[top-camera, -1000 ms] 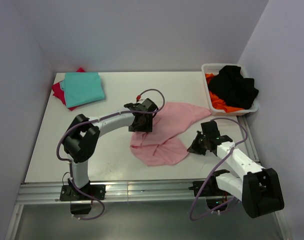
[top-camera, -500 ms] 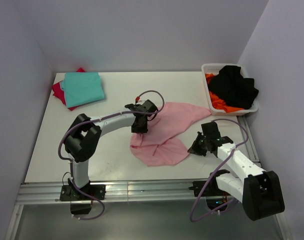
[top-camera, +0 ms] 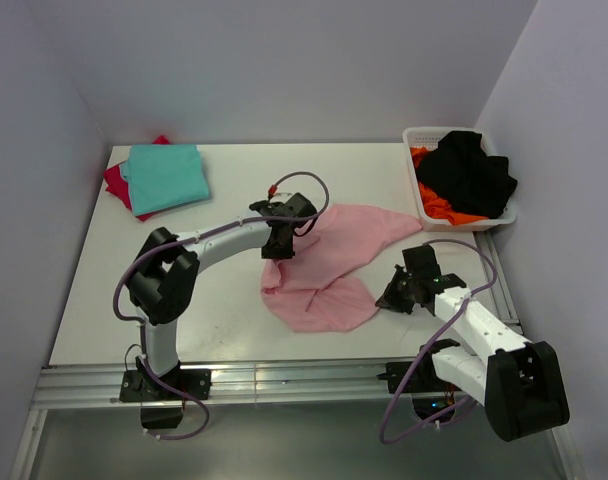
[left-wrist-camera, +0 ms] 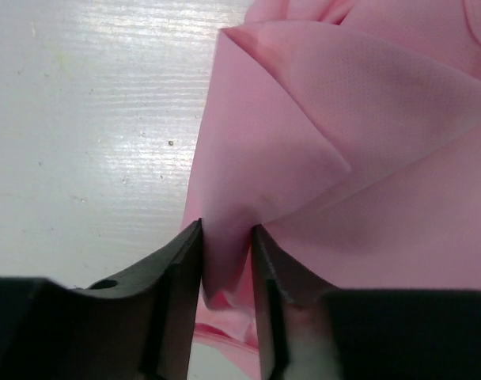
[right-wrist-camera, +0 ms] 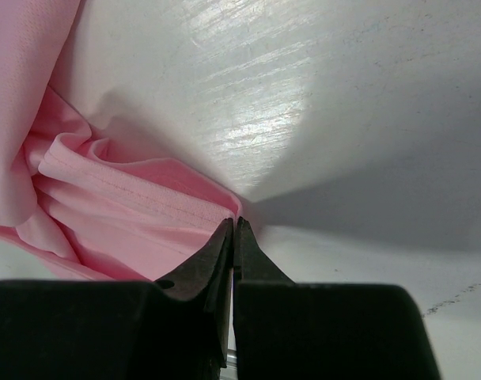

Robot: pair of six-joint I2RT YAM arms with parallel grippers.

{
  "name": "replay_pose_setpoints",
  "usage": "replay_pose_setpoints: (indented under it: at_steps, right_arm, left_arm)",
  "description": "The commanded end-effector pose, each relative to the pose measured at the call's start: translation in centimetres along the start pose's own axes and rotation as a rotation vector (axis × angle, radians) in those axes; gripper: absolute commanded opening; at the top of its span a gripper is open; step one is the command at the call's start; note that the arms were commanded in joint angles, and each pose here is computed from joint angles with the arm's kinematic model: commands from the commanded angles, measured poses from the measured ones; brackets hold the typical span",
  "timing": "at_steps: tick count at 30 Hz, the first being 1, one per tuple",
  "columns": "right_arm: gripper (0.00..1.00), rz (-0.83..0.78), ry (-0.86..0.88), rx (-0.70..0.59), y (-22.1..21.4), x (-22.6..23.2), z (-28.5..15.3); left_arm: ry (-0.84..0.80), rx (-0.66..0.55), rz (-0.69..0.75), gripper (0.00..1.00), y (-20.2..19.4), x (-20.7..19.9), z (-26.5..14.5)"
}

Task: Fold and stack the t-shirts
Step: Flatten the tshirt out

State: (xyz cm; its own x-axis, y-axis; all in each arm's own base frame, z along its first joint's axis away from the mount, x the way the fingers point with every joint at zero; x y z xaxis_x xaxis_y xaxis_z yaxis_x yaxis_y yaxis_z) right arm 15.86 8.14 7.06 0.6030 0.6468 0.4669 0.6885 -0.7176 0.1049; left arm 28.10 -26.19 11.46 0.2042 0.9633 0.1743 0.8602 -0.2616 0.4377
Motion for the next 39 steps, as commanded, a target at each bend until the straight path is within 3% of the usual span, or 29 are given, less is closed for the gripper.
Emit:
replay_pose_setpoints:
  at_steps: [1, 3, 5, 8, 9, 17, 21, 26, 30, 32, 35, 39]
  right_arm:
    - [0.0, -0.002, 0.007, -0.02, 0.1, 0.1, -0.1]
    - [0.0, -0.002, 0.007, -0.02, 0.1, 0.1, -0.1]
    - [0.0, -0.002, 0.009, -0.02, 0.1, 0.1, -0.1]
    - [0.0, -0.001, 0.006, -0.016, 0.1, 0.0, -0.1]
    - [0.0, -0.003, 0.008, -0.016, 0.1, 0.1, 0.0]
    - [0.0, -0.003, 0.011, -0.01, 0.0, 0.1, 0.0]
    - [0.0, -0.007, 0.016, -0.01, 0.0, 0.1, 0.0]
    - [0.0, -0.02, 0.028, -0.026, 0.5, 0.9, -0.5]
    - [0.0, -0.079, 0.062, -0.117, 2.9, 4.4, -4.1]
    - [0.0, -0.094, 0.139, -0.186, 5.2, 8.5, -7.5]
    - [0.0, -0.115, 0.21, -0.263, 7.7, 13.0, -12.2]
    - [0.0, -0.112, 0.269, -0.32, 9.0, 16.0, -17.2]
  left_arm:
    - [-0.006, -0.071, -0.047, 0.38, 1.7, 0.6, -2.5]
    - [-0.008, -0.076, -0.052, 0.48, 1.6, 0.6, -2.8]
    - [-0.003, -0.072, -0.056, 0.49, 1.4, 0.8, -2.7]
    - [-0.005, -0.074, -0.063, 0.4, 1.3, 1.0, -2.7]
    - [-0.004, -0.073, -0.066, 0.32, 1.3, 1.1, -2.7]
    - [-0.034, -0.06, -0.069, 0.18, 1.0, 0.8, -2.0]
    - [-0.044, -0.059, -0.074, 0.0, 1.2, 0.9, -1.9]
    - [-0.057, -0.138, -0.106, 0.0, 4.7, 2.6, -4.3]
    - [-0.049, -0.298, -0.19, 0.0, 9.7, 7.9, -10.0]
    - [-0.019, -0.378, -0.303, 0.0, 11.6, 13.0, -13.2]
    - [0.055, -0.472, -0.462, 0.0, 11.8, 19.9, -17.1]
    - [0.111, -0.529, -0.563, 0.0, 9.4, 23.5, -20.7]
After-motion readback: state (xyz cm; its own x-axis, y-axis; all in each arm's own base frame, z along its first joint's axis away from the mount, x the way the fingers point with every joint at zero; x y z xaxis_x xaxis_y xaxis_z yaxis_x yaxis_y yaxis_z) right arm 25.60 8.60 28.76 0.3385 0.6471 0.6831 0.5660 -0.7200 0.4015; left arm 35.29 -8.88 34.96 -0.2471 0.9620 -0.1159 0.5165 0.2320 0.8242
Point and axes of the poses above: each gripper's point midway between its finger pads, its own z axis out along the fingers, its own x axis along the line the jaws close on, y = z × x, the point moved 6 cm from there along -z, back along the fingers, and after that the axes turned 15 degrees about z, right-handed, at the moved point
